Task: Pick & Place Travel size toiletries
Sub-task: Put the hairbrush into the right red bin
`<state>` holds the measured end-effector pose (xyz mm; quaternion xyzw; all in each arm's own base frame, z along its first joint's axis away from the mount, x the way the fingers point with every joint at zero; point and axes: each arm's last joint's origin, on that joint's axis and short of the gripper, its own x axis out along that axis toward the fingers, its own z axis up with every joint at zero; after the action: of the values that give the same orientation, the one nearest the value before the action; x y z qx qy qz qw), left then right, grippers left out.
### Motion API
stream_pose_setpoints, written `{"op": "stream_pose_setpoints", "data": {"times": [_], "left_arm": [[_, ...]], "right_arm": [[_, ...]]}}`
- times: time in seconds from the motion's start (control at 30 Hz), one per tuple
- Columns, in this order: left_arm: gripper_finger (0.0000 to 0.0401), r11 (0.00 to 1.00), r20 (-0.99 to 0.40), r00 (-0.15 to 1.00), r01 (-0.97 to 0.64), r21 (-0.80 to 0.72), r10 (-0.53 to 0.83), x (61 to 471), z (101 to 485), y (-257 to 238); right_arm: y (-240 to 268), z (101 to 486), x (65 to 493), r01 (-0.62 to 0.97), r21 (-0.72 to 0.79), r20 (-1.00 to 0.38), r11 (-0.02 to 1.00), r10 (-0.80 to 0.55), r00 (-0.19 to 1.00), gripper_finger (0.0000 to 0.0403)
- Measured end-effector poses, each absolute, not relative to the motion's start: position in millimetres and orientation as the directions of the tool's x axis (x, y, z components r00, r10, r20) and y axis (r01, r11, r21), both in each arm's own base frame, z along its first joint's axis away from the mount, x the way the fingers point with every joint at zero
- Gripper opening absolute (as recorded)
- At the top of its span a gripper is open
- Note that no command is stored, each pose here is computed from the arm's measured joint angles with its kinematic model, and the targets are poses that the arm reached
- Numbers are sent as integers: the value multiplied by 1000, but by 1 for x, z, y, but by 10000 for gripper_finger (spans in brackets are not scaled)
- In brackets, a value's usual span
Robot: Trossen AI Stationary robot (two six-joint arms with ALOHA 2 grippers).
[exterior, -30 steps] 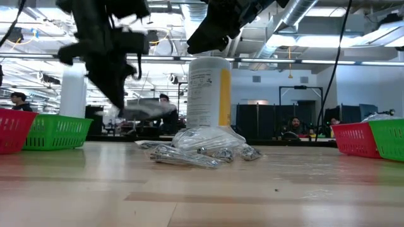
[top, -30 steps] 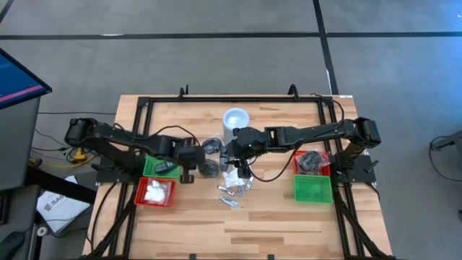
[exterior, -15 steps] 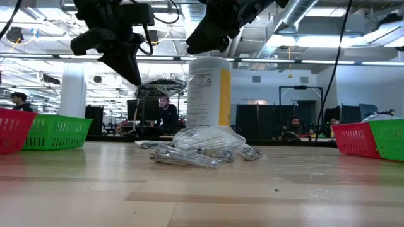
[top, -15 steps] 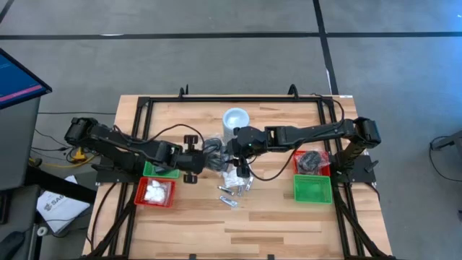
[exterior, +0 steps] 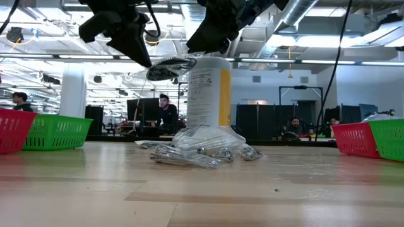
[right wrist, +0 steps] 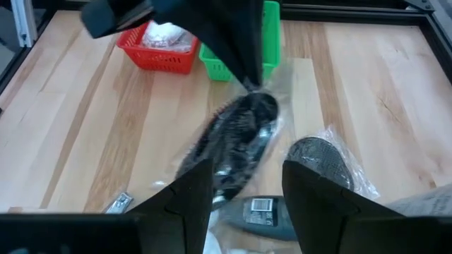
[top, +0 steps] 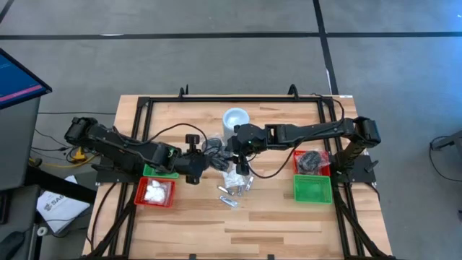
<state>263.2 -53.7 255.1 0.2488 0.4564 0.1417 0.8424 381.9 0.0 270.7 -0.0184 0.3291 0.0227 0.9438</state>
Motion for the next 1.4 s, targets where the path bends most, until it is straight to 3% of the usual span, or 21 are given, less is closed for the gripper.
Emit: {"op": "stream_pose_setpoints", "data": {"times": [0.53, 1.13, 1.27, 1.4], "left_arm": [[0, 732, -572, 538, -130, 669, 619, 264, 260, -51], [0, 699, -494, 609, -144, 701, 621, 272, 270, -54], [0, 700, -487, 616, -153, 697, 619, 273, 270, -54], [0, 701, -486, 618, -154, 696, 619, 273, 271, -54]], "right_arm": [[-4, 274, 385, -40, -24, -586, 999, 19, 810, 159], [-16, 274, 384, 11, 6, -584, 1000, -6, 812, 157], [-16, 274, 384, 21, 18, -585, 1000, -6, 811, 132], [-16, 274, 384, 20, 18, -589, 1000, -6, 808, 67]]}}
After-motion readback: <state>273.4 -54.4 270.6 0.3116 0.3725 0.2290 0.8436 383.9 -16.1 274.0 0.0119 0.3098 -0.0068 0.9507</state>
